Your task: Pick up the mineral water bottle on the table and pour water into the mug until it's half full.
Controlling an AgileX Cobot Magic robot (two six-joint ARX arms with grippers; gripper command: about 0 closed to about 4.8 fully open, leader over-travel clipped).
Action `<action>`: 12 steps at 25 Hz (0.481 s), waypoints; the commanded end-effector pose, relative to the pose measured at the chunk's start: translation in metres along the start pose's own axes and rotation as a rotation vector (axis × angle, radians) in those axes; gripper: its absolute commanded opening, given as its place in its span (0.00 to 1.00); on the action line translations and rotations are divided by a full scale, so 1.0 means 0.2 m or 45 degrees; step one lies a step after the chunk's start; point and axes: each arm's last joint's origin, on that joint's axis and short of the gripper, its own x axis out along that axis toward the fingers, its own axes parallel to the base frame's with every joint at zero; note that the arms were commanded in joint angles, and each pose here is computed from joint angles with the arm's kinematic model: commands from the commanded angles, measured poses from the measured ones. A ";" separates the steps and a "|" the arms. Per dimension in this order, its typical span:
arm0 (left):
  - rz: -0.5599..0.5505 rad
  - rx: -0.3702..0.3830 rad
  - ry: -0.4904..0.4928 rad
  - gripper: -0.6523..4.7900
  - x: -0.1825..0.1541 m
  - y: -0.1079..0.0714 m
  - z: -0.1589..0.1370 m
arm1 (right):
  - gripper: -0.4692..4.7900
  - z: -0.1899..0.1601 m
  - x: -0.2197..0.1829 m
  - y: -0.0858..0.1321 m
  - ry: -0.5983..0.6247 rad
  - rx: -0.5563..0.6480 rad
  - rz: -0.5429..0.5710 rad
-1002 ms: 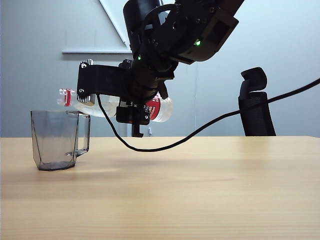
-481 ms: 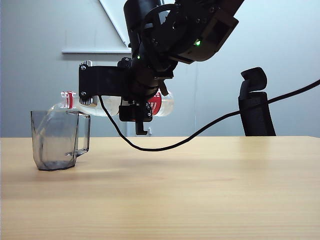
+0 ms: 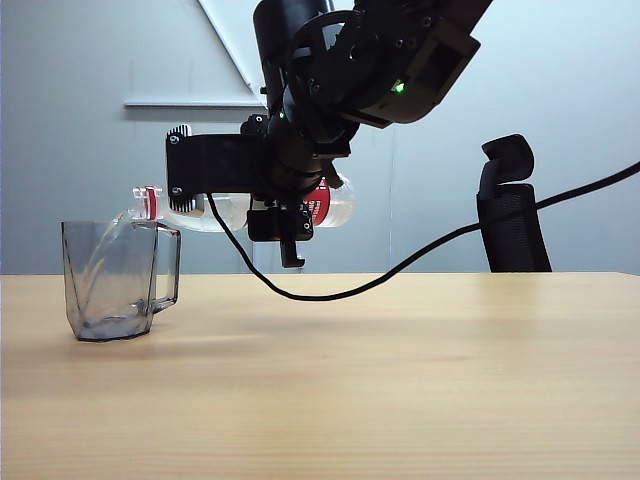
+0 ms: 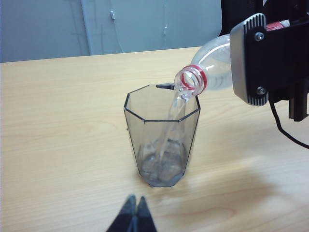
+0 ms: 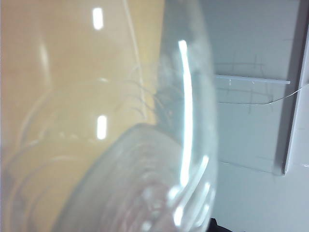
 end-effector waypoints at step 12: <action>-0.001 -0.005 -0.019 0.12 0.00 0.00 0.01 | 0.58 0.00 -0.01 -0.07 0.009 0.020 -0.090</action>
